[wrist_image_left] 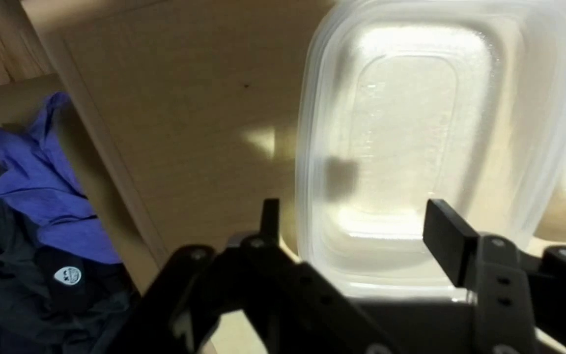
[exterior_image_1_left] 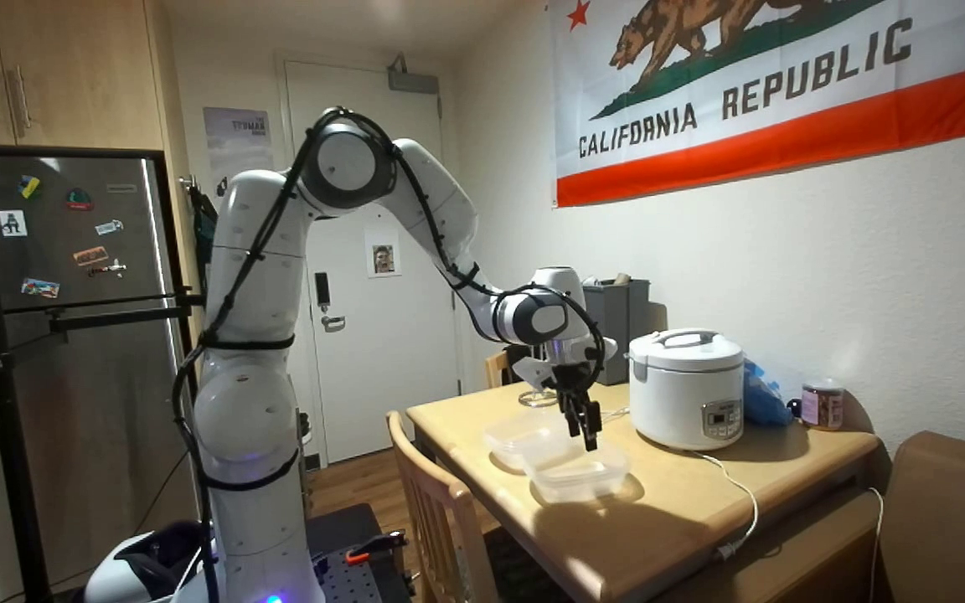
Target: Stack two of the lunchboxes from the stack of boxes on the right
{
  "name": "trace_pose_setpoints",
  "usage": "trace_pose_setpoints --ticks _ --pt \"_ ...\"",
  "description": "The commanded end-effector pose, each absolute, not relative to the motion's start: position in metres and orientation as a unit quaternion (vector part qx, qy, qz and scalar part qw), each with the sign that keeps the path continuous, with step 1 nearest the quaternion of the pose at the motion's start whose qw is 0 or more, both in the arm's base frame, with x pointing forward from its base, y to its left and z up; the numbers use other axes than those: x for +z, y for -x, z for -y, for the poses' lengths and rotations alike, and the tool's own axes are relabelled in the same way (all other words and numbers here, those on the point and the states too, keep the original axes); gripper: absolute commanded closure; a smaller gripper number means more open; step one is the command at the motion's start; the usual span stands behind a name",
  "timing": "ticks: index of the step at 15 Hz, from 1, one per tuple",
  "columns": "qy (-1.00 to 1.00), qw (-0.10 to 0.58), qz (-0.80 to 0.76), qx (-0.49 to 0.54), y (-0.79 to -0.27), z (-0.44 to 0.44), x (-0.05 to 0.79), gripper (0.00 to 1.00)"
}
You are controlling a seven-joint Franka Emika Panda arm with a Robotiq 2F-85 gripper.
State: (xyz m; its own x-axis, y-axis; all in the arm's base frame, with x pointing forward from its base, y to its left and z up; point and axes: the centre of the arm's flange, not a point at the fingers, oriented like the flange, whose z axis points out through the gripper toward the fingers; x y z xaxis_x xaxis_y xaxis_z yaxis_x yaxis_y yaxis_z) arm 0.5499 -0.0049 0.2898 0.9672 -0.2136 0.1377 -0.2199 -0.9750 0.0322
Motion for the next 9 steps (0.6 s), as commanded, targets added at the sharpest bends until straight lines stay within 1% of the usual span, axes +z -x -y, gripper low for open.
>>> trace_pose_setpoints --ticks 1,4,5,7,9 --pt "-0.988 0.049 0.116 0.089 -0.506 -0.023 0.359 0.00" --pt "-0.985 0.068 0.118 0.106 -0.493 -0.044 0.397 0.00" --pt "-0.987 0.058 0.112 0.101 -0.517 -0.032 0.372 0.00" --pt "-0.986 0.062 0.111 0.109 -0.506 -0.041 0.393 0.00" --pt "-0.986 0.062 0.110 0.109 -0.502 -0.042 0.395 0.00"
